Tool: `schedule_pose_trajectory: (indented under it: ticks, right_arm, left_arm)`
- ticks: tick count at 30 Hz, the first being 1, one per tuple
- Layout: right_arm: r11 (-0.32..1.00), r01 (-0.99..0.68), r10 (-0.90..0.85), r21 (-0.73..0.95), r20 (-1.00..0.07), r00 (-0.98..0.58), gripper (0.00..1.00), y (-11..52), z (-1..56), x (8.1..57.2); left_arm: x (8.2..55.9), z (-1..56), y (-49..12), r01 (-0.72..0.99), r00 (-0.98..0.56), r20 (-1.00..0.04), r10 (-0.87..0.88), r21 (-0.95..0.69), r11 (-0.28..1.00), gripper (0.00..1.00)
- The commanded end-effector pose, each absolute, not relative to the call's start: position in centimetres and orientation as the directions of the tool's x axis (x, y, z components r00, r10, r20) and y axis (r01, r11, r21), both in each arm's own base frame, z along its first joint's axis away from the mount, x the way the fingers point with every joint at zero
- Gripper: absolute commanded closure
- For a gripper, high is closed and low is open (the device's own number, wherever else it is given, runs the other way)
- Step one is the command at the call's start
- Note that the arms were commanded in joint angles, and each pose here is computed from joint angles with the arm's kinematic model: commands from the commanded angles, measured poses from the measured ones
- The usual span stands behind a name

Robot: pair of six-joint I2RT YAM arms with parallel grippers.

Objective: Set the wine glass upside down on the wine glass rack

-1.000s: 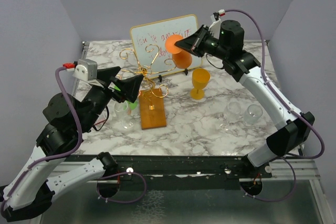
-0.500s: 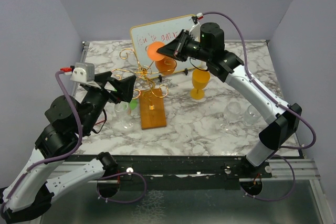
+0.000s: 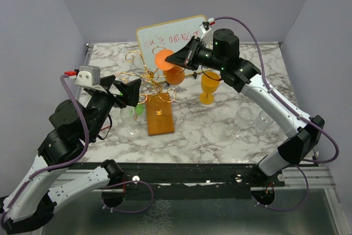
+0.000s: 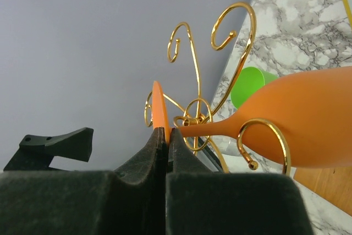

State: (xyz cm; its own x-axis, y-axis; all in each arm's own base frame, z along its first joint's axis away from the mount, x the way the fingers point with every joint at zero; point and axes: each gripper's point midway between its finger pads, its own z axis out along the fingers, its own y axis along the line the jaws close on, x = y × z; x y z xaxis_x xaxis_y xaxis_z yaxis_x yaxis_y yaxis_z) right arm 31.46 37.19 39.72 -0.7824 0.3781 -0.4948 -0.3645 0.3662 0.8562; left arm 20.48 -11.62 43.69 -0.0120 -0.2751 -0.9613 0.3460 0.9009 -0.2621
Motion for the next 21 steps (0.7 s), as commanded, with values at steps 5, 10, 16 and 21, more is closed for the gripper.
schedule_pose_trajectory:
  ticks: [5,10,16,21]
  right_arm:
    - [0.364,-0.362,0.376,0.858,-0.491,-0.786,0.99,36.0,40.4,29.5]
    - [0.355,-0.369,0.354,0.859,-0.488,-0.798,0.99,36.3,40.2,29.2]
    - [0.388,-0.367,0.354,0.845,-0.504,-0.788,0.99,35.8,39.9,29.3]
    - [0.442,-0.347,0.395,0.827,-0.527,-0.753,0.99,34.4,39.8,29.6]
  left_arm:
    - [20.9,42.5,-11.3,0.312,-0.023,-0.971,-0.237,-0.233,0.921,0.02]
    - [21.1,42.2,-11.6,0.310,-0.032,-0.972,-0.232,-0.230,0.922,0.02]
    - [21.1,42.2,-11.7,0.314,-0.035,-0.971,-0.237,-0.236,0.920,0.02]
    - [21.2,42.1,-11.8,0.315,-0.039,-0.971,-0.236,-0.236,0.919,0.02]
